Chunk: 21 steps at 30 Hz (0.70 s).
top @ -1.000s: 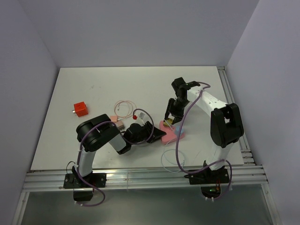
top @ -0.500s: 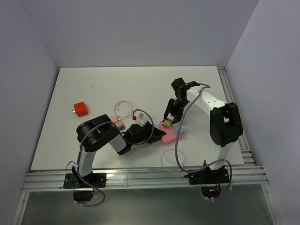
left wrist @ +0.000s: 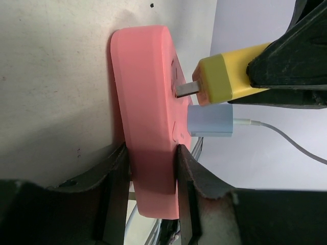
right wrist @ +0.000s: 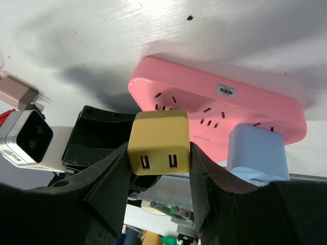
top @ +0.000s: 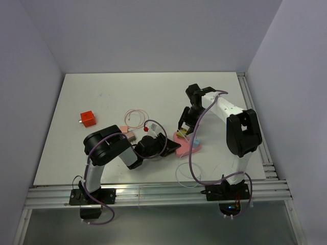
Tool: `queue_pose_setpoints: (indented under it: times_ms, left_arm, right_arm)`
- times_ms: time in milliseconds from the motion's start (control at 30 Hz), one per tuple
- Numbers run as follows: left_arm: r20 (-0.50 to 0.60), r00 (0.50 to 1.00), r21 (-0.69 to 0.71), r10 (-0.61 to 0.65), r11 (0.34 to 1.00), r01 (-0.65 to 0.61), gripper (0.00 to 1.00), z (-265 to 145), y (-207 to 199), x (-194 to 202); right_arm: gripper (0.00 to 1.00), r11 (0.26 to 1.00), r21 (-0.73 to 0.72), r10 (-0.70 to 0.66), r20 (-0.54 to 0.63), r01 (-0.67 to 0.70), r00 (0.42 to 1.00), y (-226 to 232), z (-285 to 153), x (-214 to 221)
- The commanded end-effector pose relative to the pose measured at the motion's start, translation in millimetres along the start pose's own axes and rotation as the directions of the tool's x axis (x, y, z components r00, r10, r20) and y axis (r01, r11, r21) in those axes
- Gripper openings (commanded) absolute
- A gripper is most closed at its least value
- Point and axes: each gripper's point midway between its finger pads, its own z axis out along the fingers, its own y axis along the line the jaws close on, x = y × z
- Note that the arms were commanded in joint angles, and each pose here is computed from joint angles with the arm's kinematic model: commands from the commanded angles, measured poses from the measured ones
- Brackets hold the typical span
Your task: Insert the plug
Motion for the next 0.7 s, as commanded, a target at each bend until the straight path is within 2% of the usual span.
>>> queue_pose_setpoints:
  times_ms: [0,167,333,667]
  left_arm:
    - [-0.068,0.991,-0.460,0.112,0.878,-0.130,0.00,-40,143,13]
    - [-0.069,0.989,-0.447,0.129,0.883,-0.147,0.00,-40,141,13]
    - [-0.023,0.985,-0.472,0.174,0.866,-0.164,0.00,-42,144,3]
    - [-0.037,0.984,-0.484,0.175,0.858,-0.171,0.00,-38,150,6]
  right_arm:
    - [0.00,0.997,0.071,0.013,0.024,-0.014,1.000,-9,0,-6]
    - [0.00,0.996,0.091,0.012,0.027,-0.015,1.000,-10,1,-9]
    - [0.00,0.993,0.112,0.020,0.054,-0.026,0.998,-13,-1,-13]
    - [0.00,0.988,0.152,0.033,0.046,-0.040,0.998,-13,3,-16]
